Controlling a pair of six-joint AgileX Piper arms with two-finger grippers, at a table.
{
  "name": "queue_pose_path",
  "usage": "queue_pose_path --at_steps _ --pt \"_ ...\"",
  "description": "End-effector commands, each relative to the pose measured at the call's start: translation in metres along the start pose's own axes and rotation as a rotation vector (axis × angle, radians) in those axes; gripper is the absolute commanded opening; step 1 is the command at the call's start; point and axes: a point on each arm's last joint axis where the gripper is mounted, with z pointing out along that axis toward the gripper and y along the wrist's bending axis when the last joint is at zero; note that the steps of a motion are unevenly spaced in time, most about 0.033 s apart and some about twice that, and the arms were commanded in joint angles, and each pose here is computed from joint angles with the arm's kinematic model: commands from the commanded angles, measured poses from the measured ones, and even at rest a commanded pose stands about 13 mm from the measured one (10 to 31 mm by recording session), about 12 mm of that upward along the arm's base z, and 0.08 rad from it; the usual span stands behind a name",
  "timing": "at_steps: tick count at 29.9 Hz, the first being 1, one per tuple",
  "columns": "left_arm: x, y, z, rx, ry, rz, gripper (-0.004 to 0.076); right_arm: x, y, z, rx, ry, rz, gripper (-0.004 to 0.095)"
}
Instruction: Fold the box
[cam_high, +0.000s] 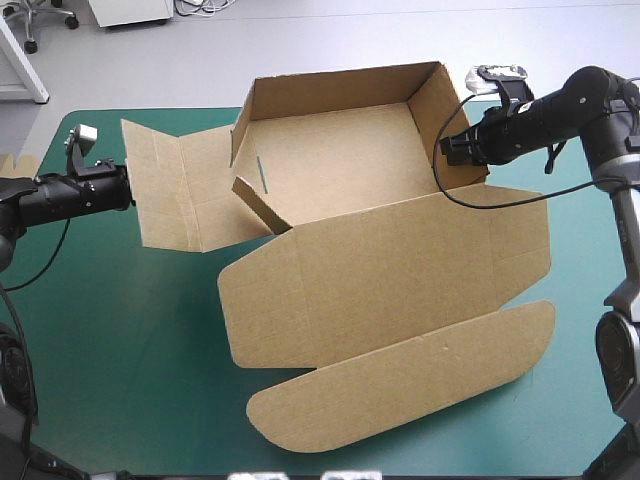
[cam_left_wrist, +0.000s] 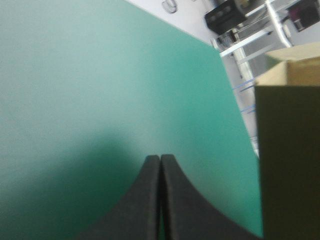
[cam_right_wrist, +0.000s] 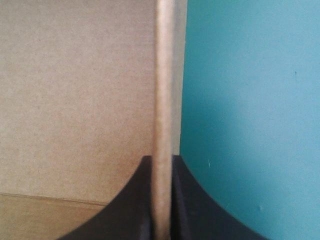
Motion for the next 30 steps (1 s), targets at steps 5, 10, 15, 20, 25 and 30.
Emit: queue_pose_path --at_steps 5,10,15,20,25,30 --pt "0.007 -0.063 0.021 0.266 0.048 0.078 -0.001 -0.008 0.018 -0.028 -0.032 -0.118 -0.019 0.0001" --pt "0.013 -0.075 0.032 0.313 0.074 0.084 -0.001 -0.009 0.017 -0.028 -0.03 -0.119 -0.018 0.0001" --pt "0.015 -0.081 0.033 0.318 0.084 0.103 -0.001 -0.008 0.012 -0.021 -0.009 -0.1 -0.001 0.0001" --pt "0.015 -0.084 0.03 0.318 0.081 0.112 -0.001 -0.008 0.009 -0.01 -0.04 -0.083 0.027 0.0002" --pt "0.015 -0.087 0.032 0.334 0.077 0.103 -0.001 -0.009 0.008 -0.009 -0.037 -0.084 0.024 0.0001" --pt "0.02 -0.095 0.04 0.368 0.096 0.108 -0.001 -0.008 0.009 -0.006 -0.023 -0.074 0.013 0.0002"
